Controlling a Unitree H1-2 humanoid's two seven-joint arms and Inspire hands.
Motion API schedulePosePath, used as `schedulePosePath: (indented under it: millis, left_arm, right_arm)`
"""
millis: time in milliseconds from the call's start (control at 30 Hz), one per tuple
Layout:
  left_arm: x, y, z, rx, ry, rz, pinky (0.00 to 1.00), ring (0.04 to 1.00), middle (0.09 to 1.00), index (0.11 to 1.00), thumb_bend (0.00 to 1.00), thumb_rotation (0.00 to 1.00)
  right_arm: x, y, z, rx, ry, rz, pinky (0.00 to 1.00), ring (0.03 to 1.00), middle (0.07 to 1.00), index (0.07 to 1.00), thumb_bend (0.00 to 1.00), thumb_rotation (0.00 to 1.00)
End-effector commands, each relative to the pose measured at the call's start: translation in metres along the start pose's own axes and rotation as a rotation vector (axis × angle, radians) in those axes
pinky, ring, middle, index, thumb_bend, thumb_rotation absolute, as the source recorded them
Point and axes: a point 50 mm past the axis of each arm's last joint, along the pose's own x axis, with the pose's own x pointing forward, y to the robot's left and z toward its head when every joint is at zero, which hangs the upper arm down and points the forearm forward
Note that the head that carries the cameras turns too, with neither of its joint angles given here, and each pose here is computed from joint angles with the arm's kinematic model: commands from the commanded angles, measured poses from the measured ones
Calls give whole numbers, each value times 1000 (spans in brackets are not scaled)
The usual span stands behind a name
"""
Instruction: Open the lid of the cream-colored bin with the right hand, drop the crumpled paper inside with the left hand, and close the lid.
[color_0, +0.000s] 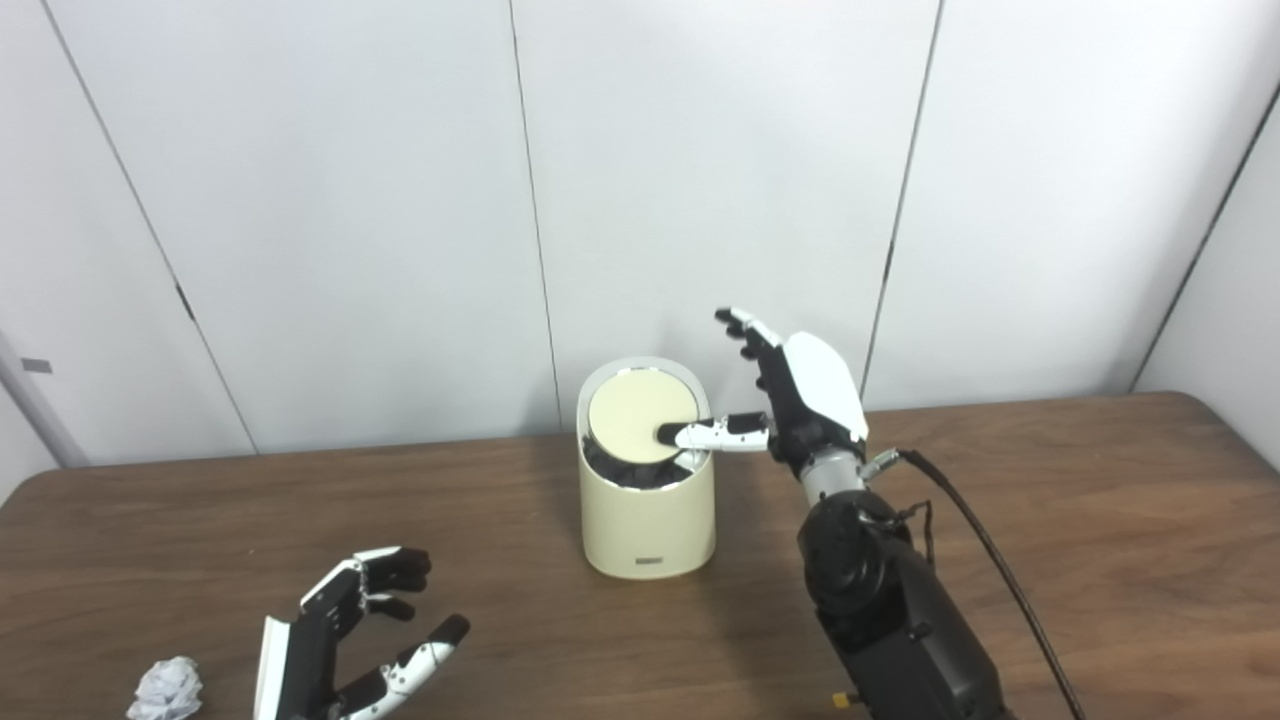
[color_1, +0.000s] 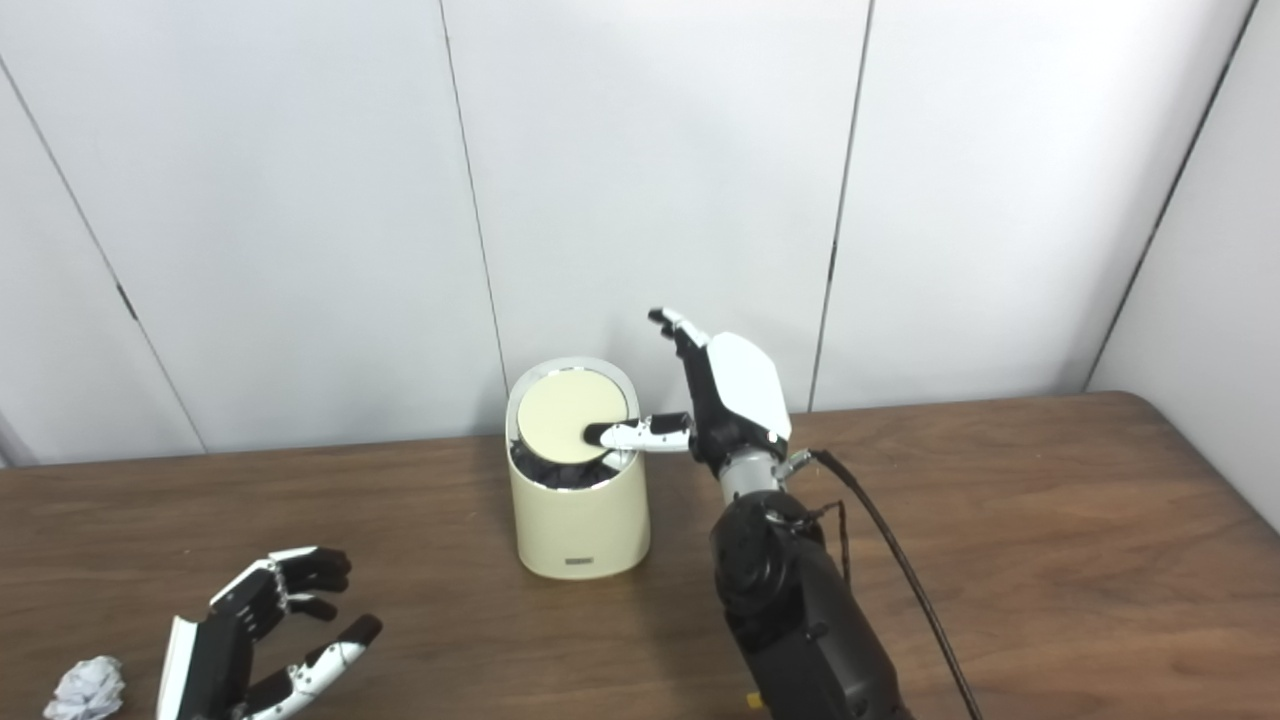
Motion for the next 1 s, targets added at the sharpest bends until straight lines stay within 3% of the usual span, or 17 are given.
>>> schedulePosePath:
  millis: [0,300,600,967]
  left_arm:
    - [-1,-5,3,-1,-14,-1,514,620,642,629,747,174]
    - [-3,-7,7,7,-12,-1,516,621,642,631,751,188]
    - [-4,-8,9,6,-5,0,521,621,643,633,744,183]
    - [-3,-6,7,3,-2,3,521,623,643,631,754,190]
  right_arm:
    - [11,-9,19,-19,-55,-46,689,807,837,846,1000,415]
    - [9,5,13,-52,-44,1,714,832,854,854,1000,419]
    - [8,12,12,-74,-37,17,733,832,849,850,1000,359]
    - [8,12,9,-119,-33,23,734,825,853,854,975,183]
